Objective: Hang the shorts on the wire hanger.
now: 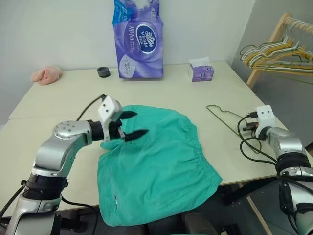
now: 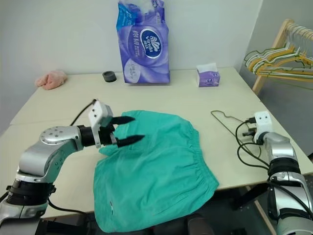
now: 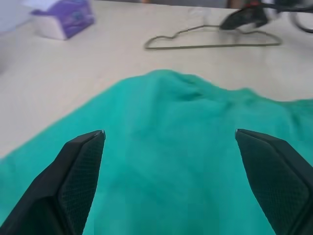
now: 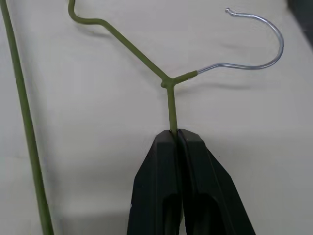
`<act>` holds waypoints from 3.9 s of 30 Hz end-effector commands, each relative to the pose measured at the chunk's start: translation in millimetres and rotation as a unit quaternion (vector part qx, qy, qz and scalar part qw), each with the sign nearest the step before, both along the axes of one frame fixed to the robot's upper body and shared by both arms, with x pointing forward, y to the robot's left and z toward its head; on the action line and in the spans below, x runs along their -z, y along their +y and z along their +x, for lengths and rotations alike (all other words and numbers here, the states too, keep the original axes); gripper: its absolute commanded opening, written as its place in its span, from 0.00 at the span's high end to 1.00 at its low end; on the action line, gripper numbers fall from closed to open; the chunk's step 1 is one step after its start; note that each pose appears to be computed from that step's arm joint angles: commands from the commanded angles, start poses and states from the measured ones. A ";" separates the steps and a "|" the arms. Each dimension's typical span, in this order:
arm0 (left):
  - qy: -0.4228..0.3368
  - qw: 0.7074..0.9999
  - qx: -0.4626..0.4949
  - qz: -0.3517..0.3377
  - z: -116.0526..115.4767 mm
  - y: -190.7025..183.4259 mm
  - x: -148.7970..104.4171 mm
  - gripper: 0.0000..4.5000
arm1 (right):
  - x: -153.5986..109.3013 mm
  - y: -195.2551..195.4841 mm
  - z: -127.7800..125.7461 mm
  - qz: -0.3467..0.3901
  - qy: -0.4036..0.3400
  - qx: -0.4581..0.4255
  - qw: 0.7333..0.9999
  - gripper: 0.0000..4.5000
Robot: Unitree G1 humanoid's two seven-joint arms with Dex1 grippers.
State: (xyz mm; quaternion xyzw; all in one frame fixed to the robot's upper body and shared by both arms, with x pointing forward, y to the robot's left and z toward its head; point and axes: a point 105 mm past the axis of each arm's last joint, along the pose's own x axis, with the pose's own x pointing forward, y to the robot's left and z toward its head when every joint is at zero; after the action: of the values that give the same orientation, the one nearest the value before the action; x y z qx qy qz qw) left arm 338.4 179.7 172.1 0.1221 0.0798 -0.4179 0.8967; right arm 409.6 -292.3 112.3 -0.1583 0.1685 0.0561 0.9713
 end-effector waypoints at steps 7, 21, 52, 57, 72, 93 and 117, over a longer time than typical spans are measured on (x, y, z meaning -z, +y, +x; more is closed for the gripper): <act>-0.005 0.997 -0.044 -0.062 23.5 32.2 -30.2 0.00 | -111.4 110.3 -7.8 -0.174 -0.220 -0.256 0.925 1.00; 0.092 0.990 0.093 -0.055 -18.1 7.0 -8.1 0.00 | -113.5 209.7 -55.6 -0.300 -0.295 -0.457 0.783 1.00; 0.180 0.969 0.158 -0.063 -54.6 -17.3 26.5 0.66 | -129.8 245.8 -85.7 -0.285 -0.361 -0.520 0.720 1.00; 0.179 0.968 0.163 -0.062 -57.0 -21.2 27.9 0.99 | -130.2 248.5 -88.7 -0.278 -0.365 -0.525 0.717 1.00; 0.147 0.979 0.141 -0.015 -53.0 -18.6 39.6 1.00 | -104.6 223.9 -91.7 -0.338 -0.279 -0.560 0.703 0.47; 0.046 0.964 0.238 0.109 -64.3 -35.6 40.5 1.00 | -46.5 162.8 -115.8 -0.175 0.094 -0.549 0.812 0.12; 0.038 0.968 0.223 0.107 -60.4 -37.9 42.8 0.84 | -24.7 171.8 -117.8 -0.133 0.183 -0.536 0.814 1.00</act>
State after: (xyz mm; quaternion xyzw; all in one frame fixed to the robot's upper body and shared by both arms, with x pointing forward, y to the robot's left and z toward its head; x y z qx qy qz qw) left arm 275.5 143.6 120.3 0.2156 0.1475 -0.6014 0.7550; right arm 289.0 -121.4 124.6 -0.3452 0.2540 0.5804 0.6925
